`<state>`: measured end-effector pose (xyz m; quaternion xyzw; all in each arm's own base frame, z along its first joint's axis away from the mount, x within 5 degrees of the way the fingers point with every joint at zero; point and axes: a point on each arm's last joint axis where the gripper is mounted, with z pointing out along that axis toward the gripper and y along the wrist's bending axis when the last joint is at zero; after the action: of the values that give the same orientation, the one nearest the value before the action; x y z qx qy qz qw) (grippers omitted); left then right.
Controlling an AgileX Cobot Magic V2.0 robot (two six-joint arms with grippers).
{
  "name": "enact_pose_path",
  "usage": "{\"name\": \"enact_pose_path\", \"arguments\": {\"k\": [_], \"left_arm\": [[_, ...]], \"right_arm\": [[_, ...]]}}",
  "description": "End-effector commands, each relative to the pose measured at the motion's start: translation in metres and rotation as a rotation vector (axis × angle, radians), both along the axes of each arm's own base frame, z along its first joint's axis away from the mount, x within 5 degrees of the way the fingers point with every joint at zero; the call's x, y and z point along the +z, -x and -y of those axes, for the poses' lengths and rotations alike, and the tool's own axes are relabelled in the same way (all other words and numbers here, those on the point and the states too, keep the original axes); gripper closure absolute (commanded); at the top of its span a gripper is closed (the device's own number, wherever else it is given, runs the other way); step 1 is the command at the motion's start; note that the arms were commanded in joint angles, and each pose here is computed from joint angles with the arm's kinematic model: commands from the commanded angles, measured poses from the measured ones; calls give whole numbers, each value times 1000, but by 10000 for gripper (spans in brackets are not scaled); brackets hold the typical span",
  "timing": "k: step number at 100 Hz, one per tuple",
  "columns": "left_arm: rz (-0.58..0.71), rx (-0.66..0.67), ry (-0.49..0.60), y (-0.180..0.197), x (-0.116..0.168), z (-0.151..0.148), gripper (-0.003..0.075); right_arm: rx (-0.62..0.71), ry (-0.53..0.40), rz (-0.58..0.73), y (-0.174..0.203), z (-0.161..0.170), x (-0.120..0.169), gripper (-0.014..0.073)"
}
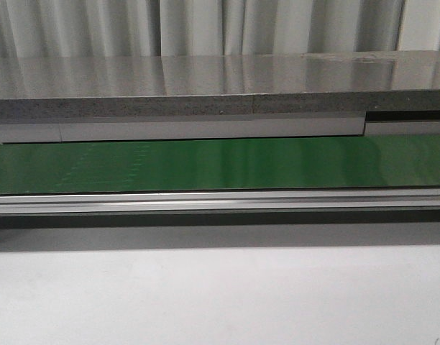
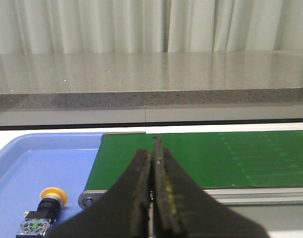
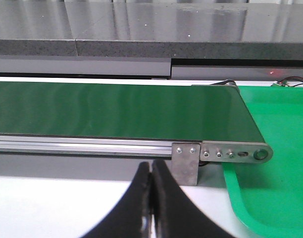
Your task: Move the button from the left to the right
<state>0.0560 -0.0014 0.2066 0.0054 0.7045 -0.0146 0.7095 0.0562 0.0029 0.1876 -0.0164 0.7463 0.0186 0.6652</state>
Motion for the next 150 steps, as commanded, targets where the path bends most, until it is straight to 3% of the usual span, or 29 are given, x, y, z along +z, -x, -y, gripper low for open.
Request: {"name": "enact_pose_path", "arguments": {"k": [1, 50, 75, 113, 138, 150], "left_arm": [[50, -4, 16, 0, -11, 0, 741], [58, -4, 16, 0, -10, 0, 741], [-10, -9, 103, 1, -5, 1, 741], [-99, -22, 150, -6, 56, 3, 741], [-365, -2, 64, -21, 100, 2, 741], [-411, -3, 67, -30, 114, 3, 741]], "right_arm": [[-7, 7, 112, 2, 1, 13, 662], [-7, 7, 112, 2, 1, 13, 662], [-7, 7, 112, 2, 1, 13, 662], [-7, 7, 112, 2, 1, 13, 662], [-7, 7, 112, 2, 1, 13, 662], [-7, 7, 112, 2, 1, 13, 662]]}}
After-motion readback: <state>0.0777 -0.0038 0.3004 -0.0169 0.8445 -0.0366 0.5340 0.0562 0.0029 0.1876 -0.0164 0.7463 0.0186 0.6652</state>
